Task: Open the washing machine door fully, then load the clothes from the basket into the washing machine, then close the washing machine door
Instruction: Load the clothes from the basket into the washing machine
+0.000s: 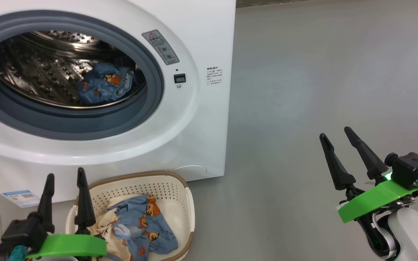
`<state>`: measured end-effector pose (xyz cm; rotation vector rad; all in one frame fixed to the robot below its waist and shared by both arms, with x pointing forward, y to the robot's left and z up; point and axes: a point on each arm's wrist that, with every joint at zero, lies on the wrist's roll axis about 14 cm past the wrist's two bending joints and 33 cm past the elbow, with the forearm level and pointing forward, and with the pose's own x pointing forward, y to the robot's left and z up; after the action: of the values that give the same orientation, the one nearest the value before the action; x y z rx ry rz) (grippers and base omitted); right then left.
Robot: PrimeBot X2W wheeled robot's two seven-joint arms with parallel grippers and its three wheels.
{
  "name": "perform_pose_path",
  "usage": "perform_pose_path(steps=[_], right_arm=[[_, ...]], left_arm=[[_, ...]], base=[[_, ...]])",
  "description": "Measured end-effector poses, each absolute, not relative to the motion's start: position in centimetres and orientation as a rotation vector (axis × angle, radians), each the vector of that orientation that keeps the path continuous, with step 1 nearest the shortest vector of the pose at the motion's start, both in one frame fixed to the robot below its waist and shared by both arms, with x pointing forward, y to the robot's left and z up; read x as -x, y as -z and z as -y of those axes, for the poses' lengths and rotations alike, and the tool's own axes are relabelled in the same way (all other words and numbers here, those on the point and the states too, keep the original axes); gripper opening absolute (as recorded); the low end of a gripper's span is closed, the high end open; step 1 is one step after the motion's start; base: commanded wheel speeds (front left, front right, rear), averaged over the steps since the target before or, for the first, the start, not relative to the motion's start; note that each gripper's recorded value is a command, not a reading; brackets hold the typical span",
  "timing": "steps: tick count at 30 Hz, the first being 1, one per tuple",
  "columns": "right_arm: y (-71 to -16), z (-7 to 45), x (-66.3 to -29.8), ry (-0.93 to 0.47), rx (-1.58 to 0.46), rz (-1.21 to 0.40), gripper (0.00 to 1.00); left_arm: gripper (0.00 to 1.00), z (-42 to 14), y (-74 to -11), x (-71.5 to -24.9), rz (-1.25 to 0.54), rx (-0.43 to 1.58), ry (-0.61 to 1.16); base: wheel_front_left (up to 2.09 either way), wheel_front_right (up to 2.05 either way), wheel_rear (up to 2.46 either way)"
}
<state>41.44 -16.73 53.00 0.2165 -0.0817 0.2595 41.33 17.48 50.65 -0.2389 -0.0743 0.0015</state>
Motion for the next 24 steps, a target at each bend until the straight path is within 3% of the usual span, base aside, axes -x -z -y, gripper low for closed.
perform_pose_path(steps=[24], right_arm=[[-52.4, 16.7, -41.4, -0.261, -0.217, 0.064, 1.00]], left_arm=[[1.00, -17.4, -49.3, -41.2, 0.035, 0.238, -0.005]], base=[[0.00, 0.00, 0.00]])
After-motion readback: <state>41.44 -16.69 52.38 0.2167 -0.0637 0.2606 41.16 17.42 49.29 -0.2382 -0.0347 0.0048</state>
